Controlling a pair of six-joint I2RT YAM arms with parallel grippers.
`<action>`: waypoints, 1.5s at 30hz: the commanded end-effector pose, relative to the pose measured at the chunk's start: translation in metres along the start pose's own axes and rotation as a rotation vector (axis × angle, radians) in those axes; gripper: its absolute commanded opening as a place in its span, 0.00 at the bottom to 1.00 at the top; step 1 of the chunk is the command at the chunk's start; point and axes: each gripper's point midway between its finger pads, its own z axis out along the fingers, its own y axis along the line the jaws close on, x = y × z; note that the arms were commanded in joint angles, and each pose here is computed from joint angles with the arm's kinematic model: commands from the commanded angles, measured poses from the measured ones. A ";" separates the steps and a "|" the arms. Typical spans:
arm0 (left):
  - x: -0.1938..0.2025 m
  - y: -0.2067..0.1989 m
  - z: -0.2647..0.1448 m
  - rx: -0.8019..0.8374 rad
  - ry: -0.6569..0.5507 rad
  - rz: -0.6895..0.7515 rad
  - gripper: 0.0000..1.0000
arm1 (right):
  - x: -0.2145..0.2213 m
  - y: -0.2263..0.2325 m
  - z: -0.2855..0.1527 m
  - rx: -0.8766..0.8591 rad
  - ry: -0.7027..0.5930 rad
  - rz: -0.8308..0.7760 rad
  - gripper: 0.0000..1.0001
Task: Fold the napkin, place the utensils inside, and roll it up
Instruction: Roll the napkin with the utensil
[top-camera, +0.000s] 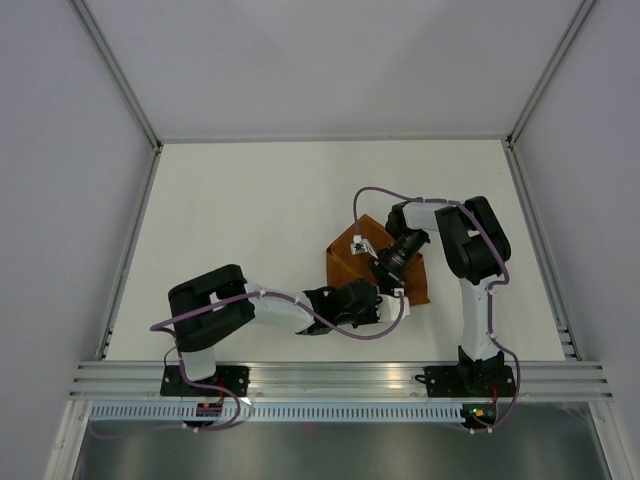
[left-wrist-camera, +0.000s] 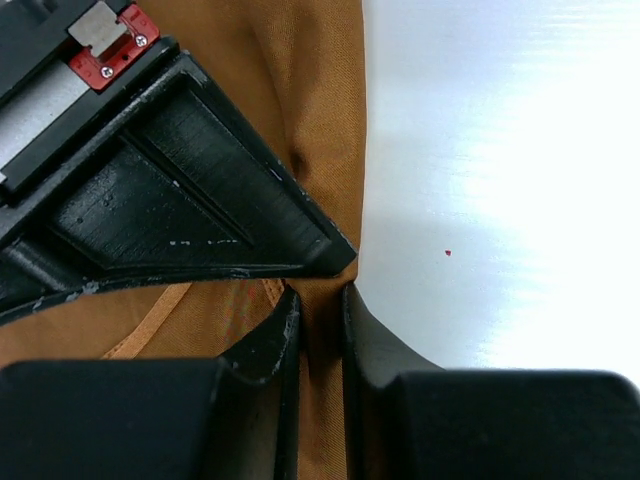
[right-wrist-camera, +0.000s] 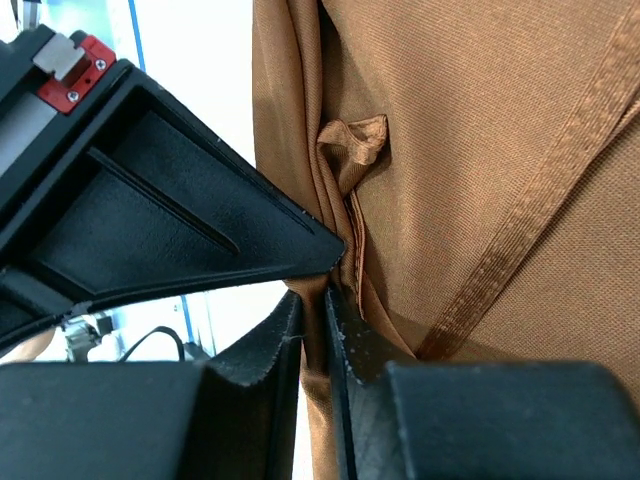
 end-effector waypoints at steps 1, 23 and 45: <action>0.030 -0.033 0.003 0.174 0.100 -0.035 0.02 | -0.004 -0.043 -0.004 0.152 0.032 -0.152 0.23; 0.042 -0.038 -0.011 0.683 0.119 -0.580 0.02 | -0.051 -0.042 -0.098 0.537 -0.307 -0.172 0.45; 0.034 -0.008 0.007 0.761 0.291 -0.924 0.02 | -0.026 -0.017 -0.107 0.872 -0.358 -0.369 0.51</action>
